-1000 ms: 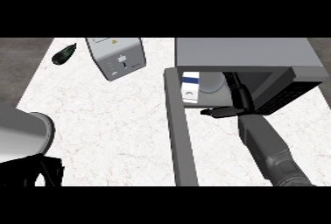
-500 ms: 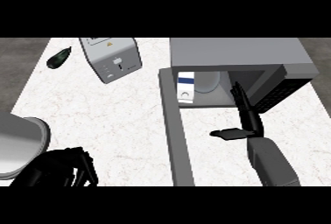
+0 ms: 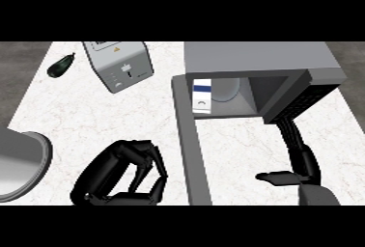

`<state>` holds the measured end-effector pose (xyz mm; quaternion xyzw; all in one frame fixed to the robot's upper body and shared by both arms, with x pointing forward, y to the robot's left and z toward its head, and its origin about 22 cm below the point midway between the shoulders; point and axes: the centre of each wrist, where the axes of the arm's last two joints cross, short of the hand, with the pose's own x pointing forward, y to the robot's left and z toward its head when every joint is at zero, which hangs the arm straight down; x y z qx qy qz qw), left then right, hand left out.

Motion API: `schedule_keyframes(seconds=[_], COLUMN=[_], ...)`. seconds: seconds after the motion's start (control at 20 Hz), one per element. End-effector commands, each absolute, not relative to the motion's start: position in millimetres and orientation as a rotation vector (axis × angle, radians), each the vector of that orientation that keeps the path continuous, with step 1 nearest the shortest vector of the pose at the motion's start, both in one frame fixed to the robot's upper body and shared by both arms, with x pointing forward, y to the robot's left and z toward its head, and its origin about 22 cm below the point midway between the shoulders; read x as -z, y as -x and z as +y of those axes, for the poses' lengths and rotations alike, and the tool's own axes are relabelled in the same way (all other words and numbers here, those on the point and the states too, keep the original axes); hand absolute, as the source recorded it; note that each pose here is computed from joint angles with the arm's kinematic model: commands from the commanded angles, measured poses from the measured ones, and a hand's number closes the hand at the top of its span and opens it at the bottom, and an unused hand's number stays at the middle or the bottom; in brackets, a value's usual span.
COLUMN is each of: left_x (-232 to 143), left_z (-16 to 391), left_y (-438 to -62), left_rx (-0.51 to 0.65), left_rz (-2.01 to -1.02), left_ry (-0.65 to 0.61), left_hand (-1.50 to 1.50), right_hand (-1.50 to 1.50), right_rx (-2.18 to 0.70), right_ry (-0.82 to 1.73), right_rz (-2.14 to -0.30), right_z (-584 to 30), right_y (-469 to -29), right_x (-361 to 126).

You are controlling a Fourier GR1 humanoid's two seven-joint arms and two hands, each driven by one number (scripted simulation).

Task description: Pick up the milk, place it into the microwave and close the microwave

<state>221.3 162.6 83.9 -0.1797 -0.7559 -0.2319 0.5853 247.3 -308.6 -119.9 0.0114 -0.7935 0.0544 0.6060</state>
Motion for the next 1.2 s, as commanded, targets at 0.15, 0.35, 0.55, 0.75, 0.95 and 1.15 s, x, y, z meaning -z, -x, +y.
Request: schedule_keyframes(seconds=[0.15,0.35,0.55,0.75,0.95,1.15], left_x=[-40,4,34,55,52,53], left_z=[109,90,80,64,47,38], left_y=[-243,-246,-264,-255,-265,-264], left_rx=[0.74,0.761,0.759,0.698,0.675,0.641], left_rz=[-1.647,-1.622,-1.672,-1.748,-1.761,-1.713], left_ry=[0.393,0.38,0.299,0.277,0.271,0.287], left_hand=[1.5,1.5,1.5,1.5,1.5,1.5], right_hand=[-1.5,-1.5,-1.5,-1.5,-1.5,-1.5], right_rx=[-0.151,-0.212,-0.234,-0.21,-0.196,-0.245], right_ry=[0.007,0.005,-0.102,-0.162,-0.214,-0.265], right_rz=[-1.869,-1.925,-1.951,-2.005,-2.031,-2.037], right_z=[-344,-346,-358,-355,-349,-338], right_y=[-195,-192,-175,-182,-190,-182], right_x=[99,71,57,30,6,-13])
